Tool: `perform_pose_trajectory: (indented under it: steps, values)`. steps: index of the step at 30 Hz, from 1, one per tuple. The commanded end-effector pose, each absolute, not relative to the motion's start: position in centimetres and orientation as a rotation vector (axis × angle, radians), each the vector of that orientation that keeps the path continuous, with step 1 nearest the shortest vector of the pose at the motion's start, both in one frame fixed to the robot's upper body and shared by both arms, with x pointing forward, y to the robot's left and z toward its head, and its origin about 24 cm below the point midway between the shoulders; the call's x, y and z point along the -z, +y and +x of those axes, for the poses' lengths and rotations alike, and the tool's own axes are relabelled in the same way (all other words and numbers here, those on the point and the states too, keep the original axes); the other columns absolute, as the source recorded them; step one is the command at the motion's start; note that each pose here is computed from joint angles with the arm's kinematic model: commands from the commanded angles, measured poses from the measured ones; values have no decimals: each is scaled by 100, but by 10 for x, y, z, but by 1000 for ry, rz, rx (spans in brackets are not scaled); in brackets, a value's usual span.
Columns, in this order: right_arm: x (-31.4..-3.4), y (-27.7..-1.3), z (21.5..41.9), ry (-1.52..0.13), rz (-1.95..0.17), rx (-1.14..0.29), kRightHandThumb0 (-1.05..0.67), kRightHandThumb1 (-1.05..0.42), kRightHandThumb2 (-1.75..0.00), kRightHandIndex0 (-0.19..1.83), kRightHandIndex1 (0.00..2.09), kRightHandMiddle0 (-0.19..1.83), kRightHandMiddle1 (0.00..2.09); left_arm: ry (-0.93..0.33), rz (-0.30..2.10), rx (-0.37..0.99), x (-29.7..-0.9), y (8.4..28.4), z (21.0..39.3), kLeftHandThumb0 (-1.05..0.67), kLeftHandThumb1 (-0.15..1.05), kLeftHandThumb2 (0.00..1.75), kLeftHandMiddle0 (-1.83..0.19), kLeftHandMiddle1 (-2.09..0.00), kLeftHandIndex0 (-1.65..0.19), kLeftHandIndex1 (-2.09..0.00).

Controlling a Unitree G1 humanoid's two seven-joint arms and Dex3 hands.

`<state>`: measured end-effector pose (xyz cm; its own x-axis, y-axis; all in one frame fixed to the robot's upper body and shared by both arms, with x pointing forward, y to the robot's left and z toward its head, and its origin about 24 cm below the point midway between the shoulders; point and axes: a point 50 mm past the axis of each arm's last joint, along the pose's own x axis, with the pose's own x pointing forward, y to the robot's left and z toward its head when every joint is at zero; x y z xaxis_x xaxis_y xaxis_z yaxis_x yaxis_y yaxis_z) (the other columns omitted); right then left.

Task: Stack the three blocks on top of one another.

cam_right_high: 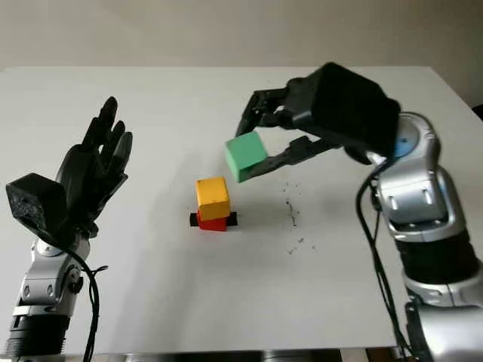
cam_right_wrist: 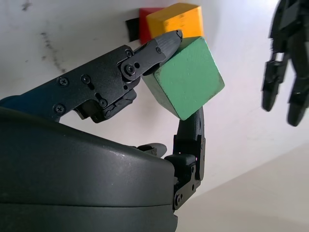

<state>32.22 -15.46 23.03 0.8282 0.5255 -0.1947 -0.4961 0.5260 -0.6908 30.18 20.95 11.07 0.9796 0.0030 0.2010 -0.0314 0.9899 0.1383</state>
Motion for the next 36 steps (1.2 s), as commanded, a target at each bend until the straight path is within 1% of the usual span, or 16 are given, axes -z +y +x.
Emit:
perform_pose_trajectory:
  steps: [1,8,20,29,36]
  values:
    - [-236,-150,325,-72,-776,-614,-45,-91,-5,35,4,36,160,-220,128,-21,-113,209,301,-70,105,46,2,-5,2,-6]
    - [-224,-139,331,-45,-659,-623,-50,-91,-5,35,4,37,161,-227,129,-24,-113,210,301,-71,105,46,1,-6,2,-6]
    - [-204,-134,333,17,-585,-622,-52,-91,-5,35,4,38,163,-226,129,-13,-115,212,301,-70,105,47,2,-5,2,-6]
    - [-195,-132,332,116,-511,-644,-48,-91,-5,30,2,36,166,-226,129,-11,-116,211,300,-69,105,47,3,-5,3,-5]
    - [-187,-130,330,170,-502,-660,-47,-91,-5,29,2,36,167,-222,129,-10,-116,211,300,-69,105,47,3,-5,3,-5]
